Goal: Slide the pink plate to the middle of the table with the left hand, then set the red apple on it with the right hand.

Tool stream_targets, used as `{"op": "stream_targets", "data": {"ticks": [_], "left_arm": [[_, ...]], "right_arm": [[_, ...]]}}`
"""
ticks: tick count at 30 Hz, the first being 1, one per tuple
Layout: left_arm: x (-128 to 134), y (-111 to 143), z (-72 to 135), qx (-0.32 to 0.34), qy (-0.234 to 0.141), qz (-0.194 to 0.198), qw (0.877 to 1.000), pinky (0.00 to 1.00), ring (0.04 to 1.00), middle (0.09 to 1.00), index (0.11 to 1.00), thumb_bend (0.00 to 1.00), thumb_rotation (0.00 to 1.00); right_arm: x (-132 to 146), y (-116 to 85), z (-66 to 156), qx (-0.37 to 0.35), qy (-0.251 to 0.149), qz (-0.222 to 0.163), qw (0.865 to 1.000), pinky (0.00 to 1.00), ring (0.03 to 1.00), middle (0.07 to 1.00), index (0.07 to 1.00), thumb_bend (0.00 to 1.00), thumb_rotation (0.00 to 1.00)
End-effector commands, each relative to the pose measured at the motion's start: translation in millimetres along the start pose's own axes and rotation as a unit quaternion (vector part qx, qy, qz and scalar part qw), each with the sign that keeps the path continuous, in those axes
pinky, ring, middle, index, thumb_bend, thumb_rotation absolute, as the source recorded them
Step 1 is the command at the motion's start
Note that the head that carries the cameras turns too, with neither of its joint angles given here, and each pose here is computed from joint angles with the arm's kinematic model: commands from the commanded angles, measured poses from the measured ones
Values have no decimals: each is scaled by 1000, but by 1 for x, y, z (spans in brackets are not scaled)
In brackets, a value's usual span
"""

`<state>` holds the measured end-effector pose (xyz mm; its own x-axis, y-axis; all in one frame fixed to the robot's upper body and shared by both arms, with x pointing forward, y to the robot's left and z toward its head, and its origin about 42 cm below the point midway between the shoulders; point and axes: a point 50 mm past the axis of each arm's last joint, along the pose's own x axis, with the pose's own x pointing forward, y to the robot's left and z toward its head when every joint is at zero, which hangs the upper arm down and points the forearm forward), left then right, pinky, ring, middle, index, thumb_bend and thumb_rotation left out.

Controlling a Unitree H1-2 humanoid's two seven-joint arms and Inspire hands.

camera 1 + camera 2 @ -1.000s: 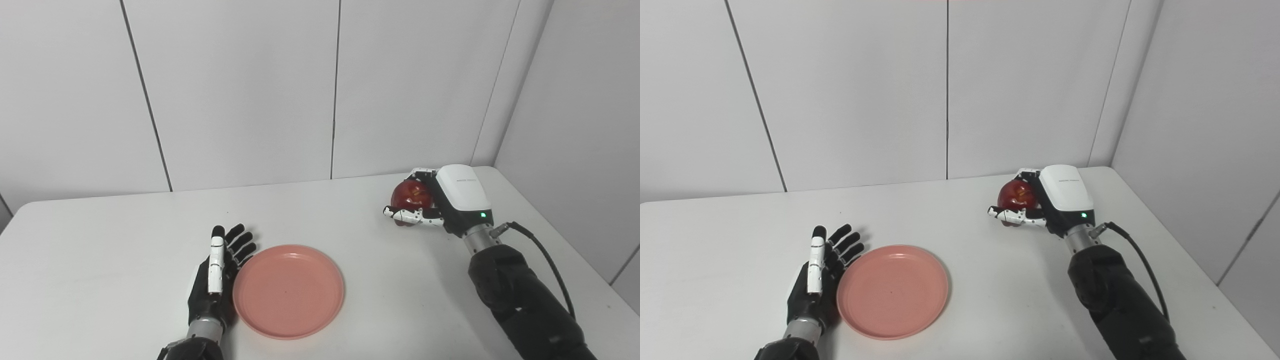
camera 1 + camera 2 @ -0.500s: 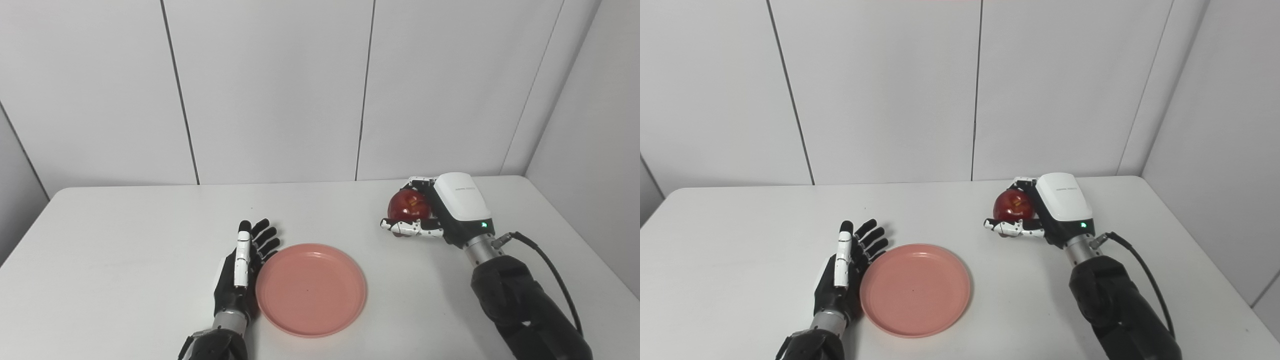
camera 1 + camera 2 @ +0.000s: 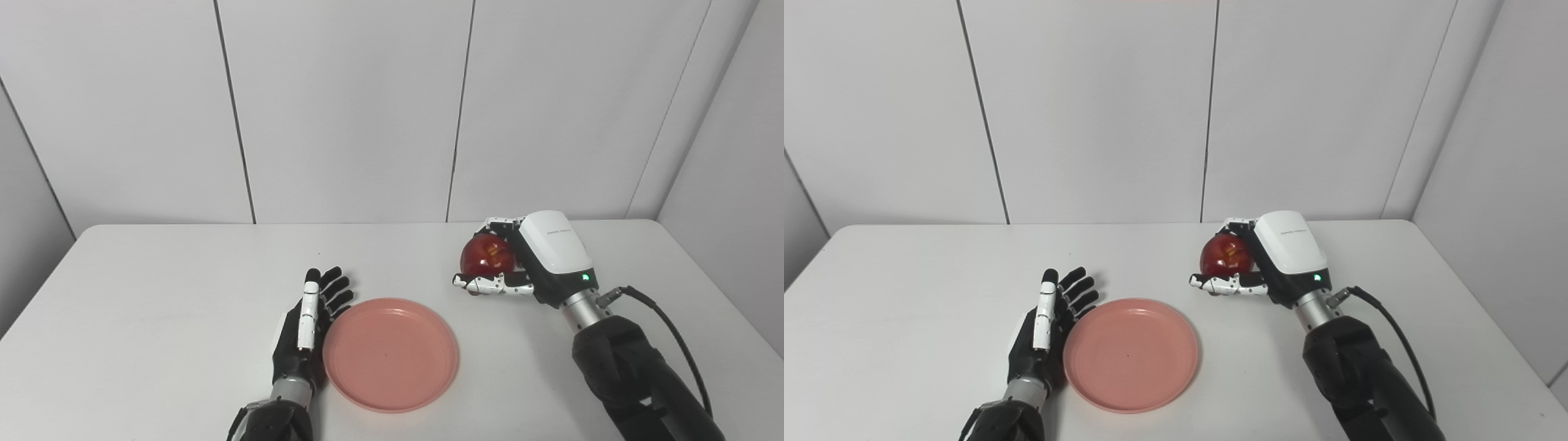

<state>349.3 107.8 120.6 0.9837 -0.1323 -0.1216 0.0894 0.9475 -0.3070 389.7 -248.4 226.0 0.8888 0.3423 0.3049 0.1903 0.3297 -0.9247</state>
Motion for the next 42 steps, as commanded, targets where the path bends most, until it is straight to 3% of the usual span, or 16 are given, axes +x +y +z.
{"op": "stream_targets", "data": {"ticks": [1,16,29,36,42], "left_arm": [[6,-24,-3,-18,9,-3,1000,829,828,830,776,644,946],[6,-26,-4,-21,9,-6,1000,837,829,828,772,662,934],[7,-28,-6,-23,12,-3,1000,838,829,831,774,661,934],[8,-28,-6,-19,10,-3,1000,839,825,826,775,664,938],[8,-28,-7,-8,7,-4,1000,862,819,823,774,663,947]], "right_arm": [[21,-27,19,-4,-56,-47,997,86,143,231,515,482,610],[25,-22,45,9,-98,-39,994,87,146,233,502,487,686],[32,-8,61,4,-117,-22,993,90,150,243,516,507,755],[33,-3,69,14,-123,-17,992,91,148,238,502,496,731],[34,3,77,19,-126,3,992,92,150,235,518,507,789]]}}
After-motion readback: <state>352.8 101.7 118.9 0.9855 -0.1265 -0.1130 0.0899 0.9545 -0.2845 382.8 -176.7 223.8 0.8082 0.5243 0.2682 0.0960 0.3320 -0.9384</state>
